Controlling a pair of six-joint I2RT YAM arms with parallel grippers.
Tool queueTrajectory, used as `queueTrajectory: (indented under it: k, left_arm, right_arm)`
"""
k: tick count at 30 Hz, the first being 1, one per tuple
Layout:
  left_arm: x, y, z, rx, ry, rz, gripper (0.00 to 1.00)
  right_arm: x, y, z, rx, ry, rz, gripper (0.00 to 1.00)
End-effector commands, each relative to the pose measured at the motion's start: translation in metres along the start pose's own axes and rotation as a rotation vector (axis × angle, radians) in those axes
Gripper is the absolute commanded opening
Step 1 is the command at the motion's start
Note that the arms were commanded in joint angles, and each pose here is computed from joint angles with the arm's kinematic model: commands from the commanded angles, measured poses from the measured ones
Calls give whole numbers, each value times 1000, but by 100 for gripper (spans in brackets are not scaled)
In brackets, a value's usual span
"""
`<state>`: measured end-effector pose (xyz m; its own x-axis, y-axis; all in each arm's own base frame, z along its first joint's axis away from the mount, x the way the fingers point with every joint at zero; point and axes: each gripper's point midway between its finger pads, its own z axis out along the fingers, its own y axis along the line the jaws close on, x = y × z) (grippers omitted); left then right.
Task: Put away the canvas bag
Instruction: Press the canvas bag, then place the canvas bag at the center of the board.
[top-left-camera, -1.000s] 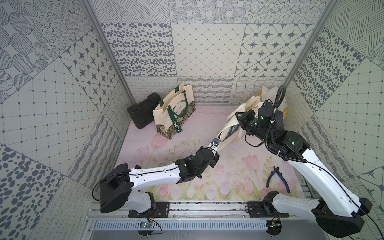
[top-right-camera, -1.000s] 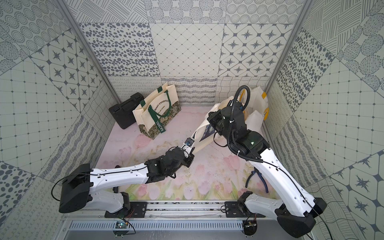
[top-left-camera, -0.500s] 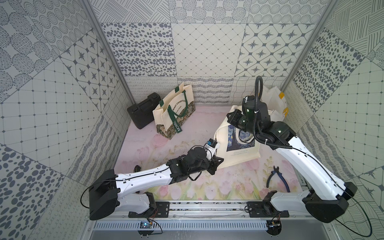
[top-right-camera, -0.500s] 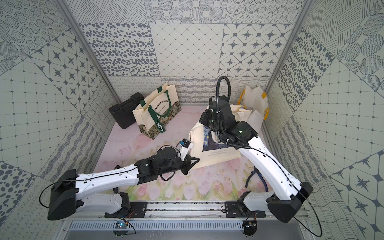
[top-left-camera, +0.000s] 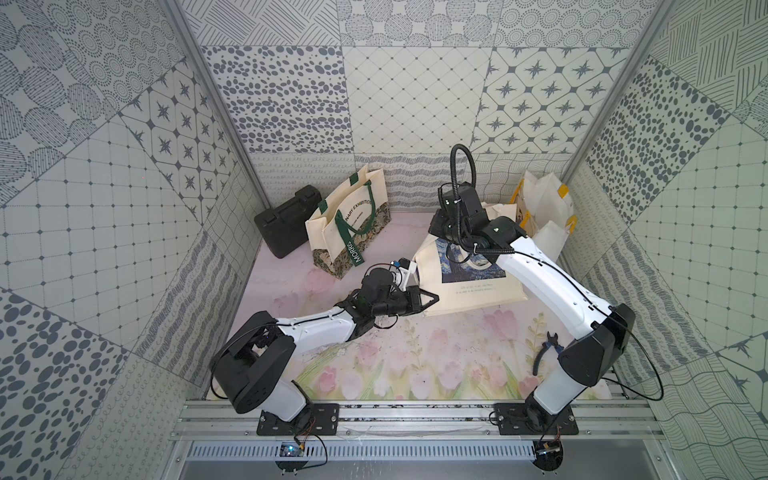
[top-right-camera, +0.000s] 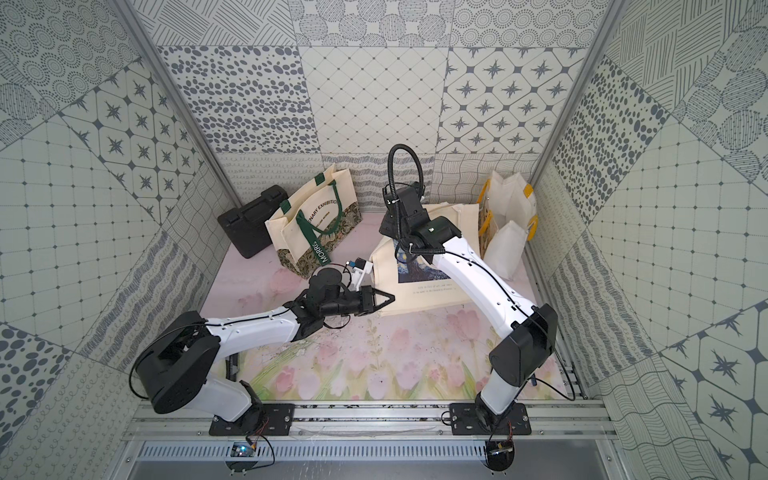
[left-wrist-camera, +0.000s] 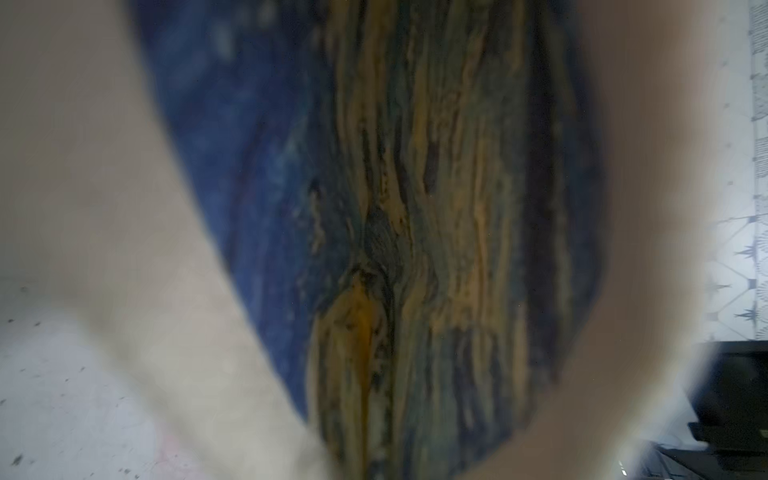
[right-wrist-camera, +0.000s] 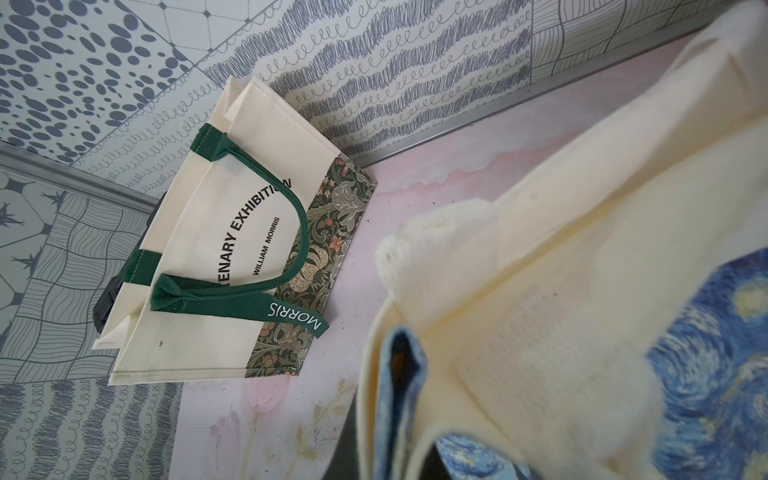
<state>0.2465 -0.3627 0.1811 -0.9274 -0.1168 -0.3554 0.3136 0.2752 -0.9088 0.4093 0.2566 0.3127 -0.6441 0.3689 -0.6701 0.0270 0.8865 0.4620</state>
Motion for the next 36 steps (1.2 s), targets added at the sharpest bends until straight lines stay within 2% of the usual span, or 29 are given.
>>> queueTrajectory:
  k: [1,5,9,15,21,23,27,30,36]
  left_arm:
    - [3,-28,-19,253,-6,-165,0]
    - [28,15,-37,189,-60,-275,0]
    - [42,26,-44,163,-43,-318,0]
    - [47,21,-46,93,-14,-271,0]
    - [54,43,-62,-209,15,-157,0]
    - [52,43,-70,-249,-1,-130,9]
    - [51,51,-84,-320,-38,-117,38]
    - [51,52,-89,-335,-40,-106,46]
    - [51,62,-99,-428,-33,-84,46]
  right_arm:
    - [52,9,27,-48,189,-56,0]
    - [101,-7,69,-39,305,-34,0]
    - [129,-16,92,-25,372,-15,0]
    - [152,-36,93,28,433,5,0]
    - [182,-63,89,106,509,24,0]
    - [194,-70,90,130,553,24,0]
    - [210,-72,96,128,594,39,0]
    - [209,-69,103,123,587,49,0]
    - [207,-66,124,139,592,87,0]
